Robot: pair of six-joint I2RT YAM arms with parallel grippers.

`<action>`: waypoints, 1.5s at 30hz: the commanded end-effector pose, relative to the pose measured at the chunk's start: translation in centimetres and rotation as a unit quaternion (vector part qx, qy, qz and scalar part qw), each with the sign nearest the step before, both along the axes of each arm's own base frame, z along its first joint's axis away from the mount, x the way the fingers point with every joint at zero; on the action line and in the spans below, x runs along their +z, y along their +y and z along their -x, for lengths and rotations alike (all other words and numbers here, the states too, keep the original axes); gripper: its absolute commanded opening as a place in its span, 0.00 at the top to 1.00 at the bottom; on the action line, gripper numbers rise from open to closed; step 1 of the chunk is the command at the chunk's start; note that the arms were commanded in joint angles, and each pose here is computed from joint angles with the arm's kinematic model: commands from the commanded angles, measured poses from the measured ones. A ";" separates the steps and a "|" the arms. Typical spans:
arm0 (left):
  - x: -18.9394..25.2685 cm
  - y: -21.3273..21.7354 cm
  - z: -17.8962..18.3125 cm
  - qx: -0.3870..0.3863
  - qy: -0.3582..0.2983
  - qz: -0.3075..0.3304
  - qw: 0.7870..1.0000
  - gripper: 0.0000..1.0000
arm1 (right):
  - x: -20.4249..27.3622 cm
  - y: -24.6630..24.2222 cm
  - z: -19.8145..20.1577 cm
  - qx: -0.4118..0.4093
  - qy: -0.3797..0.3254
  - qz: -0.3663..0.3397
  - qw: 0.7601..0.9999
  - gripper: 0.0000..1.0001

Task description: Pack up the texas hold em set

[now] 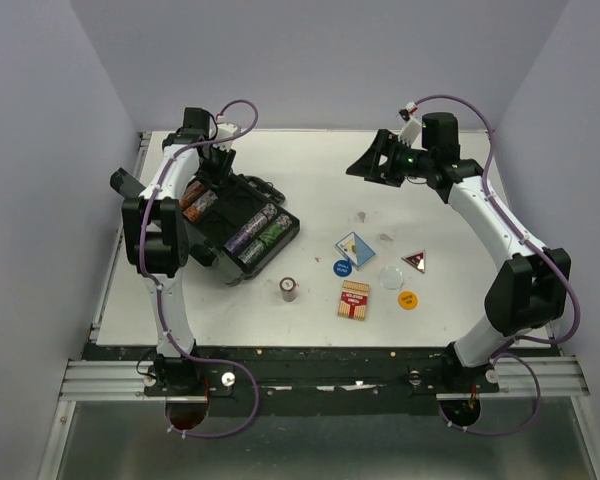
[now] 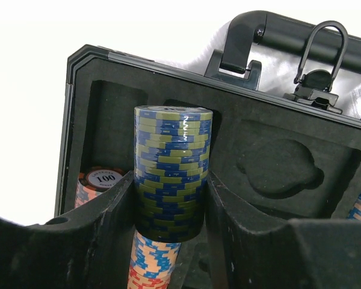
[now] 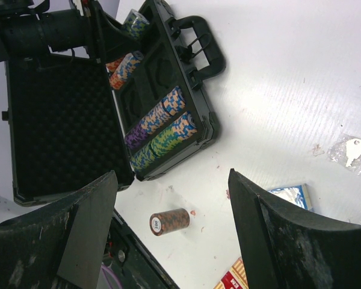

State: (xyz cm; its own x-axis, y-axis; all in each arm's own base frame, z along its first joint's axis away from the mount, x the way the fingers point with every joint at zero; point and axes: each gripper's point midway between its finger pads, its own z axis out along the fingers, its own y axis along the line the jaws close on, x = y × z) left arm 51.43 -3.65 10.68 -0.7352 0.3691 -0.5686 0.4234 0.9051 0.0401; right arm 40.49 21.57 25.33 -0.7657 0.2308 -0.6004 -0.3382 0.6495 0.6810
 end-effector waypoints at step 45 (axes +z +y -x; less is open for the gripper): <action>-1.1 1.4 -0.4 0.027 0.001 -0.024 0.999 0.25 | -0.7 -0.5 0.4 -0.002 0.006 0.011 1.000 0.18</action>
